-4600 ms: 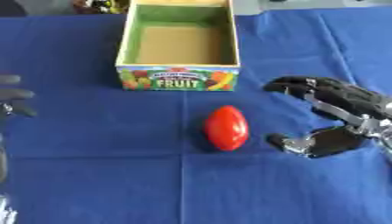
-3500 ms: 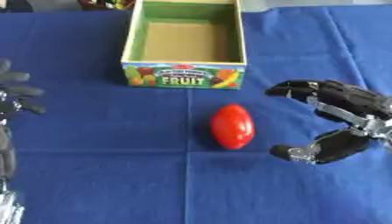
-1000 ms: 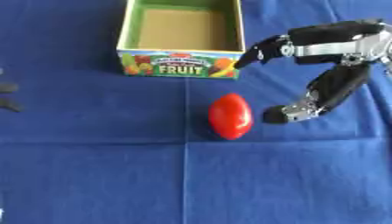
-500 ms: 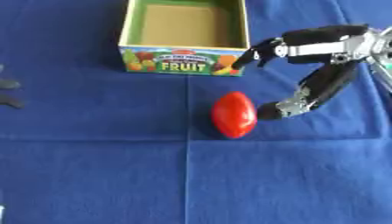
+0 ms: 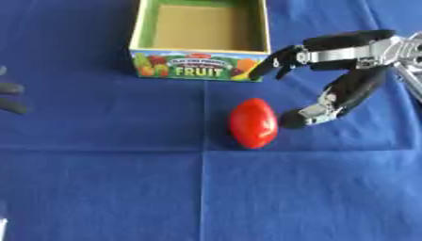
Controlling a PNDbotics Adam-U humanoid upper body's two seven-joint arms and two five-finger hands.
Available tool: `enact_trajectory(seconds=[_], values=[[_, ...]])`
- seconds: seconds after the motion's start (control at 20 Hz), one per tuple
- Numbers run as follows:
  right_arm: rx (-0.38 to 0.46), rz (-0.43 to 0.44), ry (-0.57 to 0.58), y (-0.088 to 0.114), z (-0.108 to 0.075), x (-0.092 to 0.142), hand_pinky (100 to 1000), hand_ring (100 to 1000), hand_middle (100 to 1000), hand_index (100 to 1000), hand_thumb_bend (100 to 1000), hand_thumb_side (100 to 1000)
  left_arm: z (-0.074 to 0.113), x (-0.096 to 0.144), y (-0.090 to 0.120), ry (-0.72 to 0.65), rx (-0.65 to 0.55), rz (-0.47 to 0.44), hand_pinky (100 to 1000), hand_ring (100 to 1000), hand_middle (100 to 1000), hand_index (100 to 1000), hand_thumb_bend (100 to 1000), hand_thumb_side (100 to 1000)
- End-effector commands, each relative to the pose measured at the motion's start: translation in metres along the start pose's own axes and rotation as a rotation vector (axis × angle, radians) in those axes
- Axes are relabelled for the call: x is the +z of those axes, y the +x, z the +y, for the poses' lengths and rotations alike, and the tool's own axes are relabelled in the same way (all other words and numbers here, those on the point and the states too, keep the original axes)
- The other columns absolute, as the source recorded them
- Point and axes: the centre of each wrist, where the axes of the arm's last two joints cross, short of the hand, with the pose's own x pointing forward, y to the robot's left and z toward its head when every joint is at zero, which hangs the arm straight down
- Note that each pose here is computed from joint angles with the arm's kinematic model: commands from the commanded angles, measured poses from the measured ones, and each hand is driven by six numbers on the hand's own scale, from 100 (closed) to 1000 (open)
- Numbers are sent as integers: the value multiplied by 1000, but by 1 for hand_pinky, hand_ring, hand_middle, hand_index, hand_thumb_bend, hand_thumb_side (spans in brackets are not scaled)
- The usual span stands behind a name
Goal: Pick up objects on the table and place them in the box.
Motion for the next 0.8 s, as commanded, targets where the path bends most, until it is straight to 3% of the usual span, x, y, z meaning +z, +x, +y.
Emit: enact_trajectory(seconds=[0.05, 0.8], values=[[48, 18, -18, 5, -6, 6, 890, 982, 916, 1000, 471, 730, -1, -2, 6, -5, 6, -24, 428, 577, 628, 811, 100, 1000], [214, 118, -46, 13, 1, -5, 912, 975, 929, 1000, 499, 706, -1, -1, 6, -4, 9, -17, 428, 577, 629, 810, 100, 1000]])
